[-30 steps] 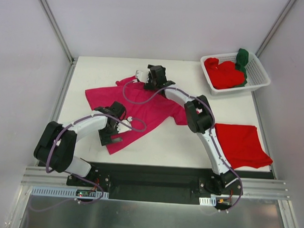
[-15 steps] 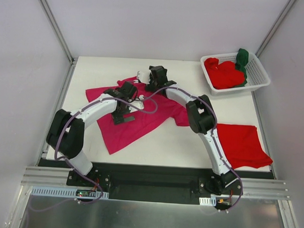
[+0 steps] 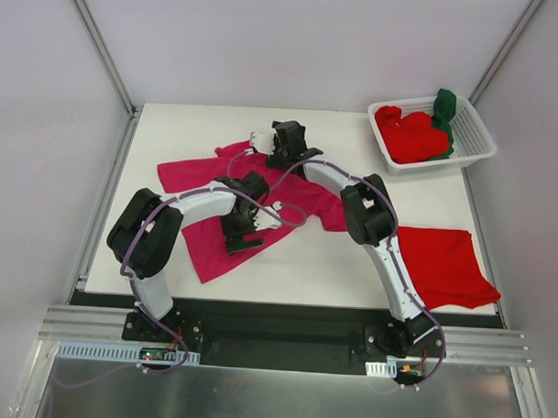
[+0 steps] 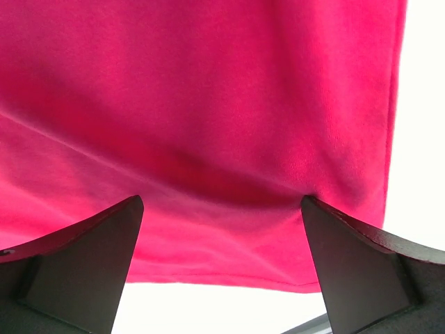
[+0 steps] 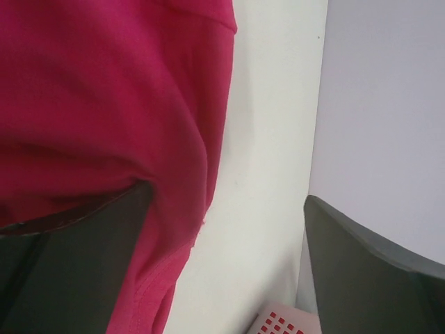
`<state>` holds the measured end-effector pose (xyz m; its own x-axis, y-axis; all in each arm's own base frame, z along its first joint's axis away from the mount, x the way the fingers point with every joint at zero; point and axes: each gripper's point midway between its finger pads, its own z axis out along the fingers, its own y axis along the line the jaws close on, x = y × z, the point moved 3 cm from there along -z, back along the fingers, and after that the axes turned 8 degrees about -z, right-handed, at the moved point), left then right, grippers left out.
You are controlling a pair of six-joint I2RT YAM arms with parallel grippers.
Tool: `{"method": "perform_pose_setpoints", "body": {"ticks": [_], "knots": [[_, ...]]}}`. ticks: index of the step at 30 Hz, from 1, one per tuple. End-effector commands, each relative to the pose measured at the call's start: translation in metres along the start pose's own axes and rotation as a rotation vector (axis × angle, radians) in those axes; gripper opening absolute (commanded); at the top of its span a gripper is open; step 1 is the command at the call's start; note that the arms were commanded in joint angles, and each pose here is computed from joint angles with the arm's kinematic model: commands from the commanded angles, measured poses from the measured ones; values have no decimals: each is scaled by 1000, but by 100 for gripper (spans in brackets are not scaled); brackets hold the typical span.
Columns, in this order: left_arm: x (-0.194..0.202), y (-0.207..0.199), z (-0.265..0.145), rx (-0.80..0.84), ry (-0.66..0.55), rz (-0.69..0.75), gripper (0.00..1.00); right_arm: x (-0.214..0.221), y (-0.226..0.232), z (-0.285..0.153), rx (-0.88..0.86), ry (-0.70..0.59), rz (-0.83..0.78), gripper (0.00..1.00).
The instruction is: Fold and stack the t-shirts
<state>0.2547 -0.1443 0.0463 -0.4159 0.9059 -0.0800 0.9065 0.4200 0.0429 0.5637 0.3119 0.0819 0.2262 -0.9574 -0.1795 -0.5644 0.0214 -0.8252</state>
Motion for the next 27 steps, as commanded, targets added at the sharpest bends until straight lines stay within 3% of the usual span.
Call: {"method": "perform_pose_setpoints", "body": {"ticks": [1,7,14,27], "knots": [[14,-32,-3,136,-28,-6,99,-19,-50,-14,140,-53,-17,96],[41,-49,14,178,45,-33,99,-21,-57,-15,163,-59,-12,96],[47,-66,16,259,33,-53,99,-13,-53,-4,175,-38,-43,96],[80,-92,-5,341,93,-56,100,-4,-90,18,410,-11,-218,96]]}}
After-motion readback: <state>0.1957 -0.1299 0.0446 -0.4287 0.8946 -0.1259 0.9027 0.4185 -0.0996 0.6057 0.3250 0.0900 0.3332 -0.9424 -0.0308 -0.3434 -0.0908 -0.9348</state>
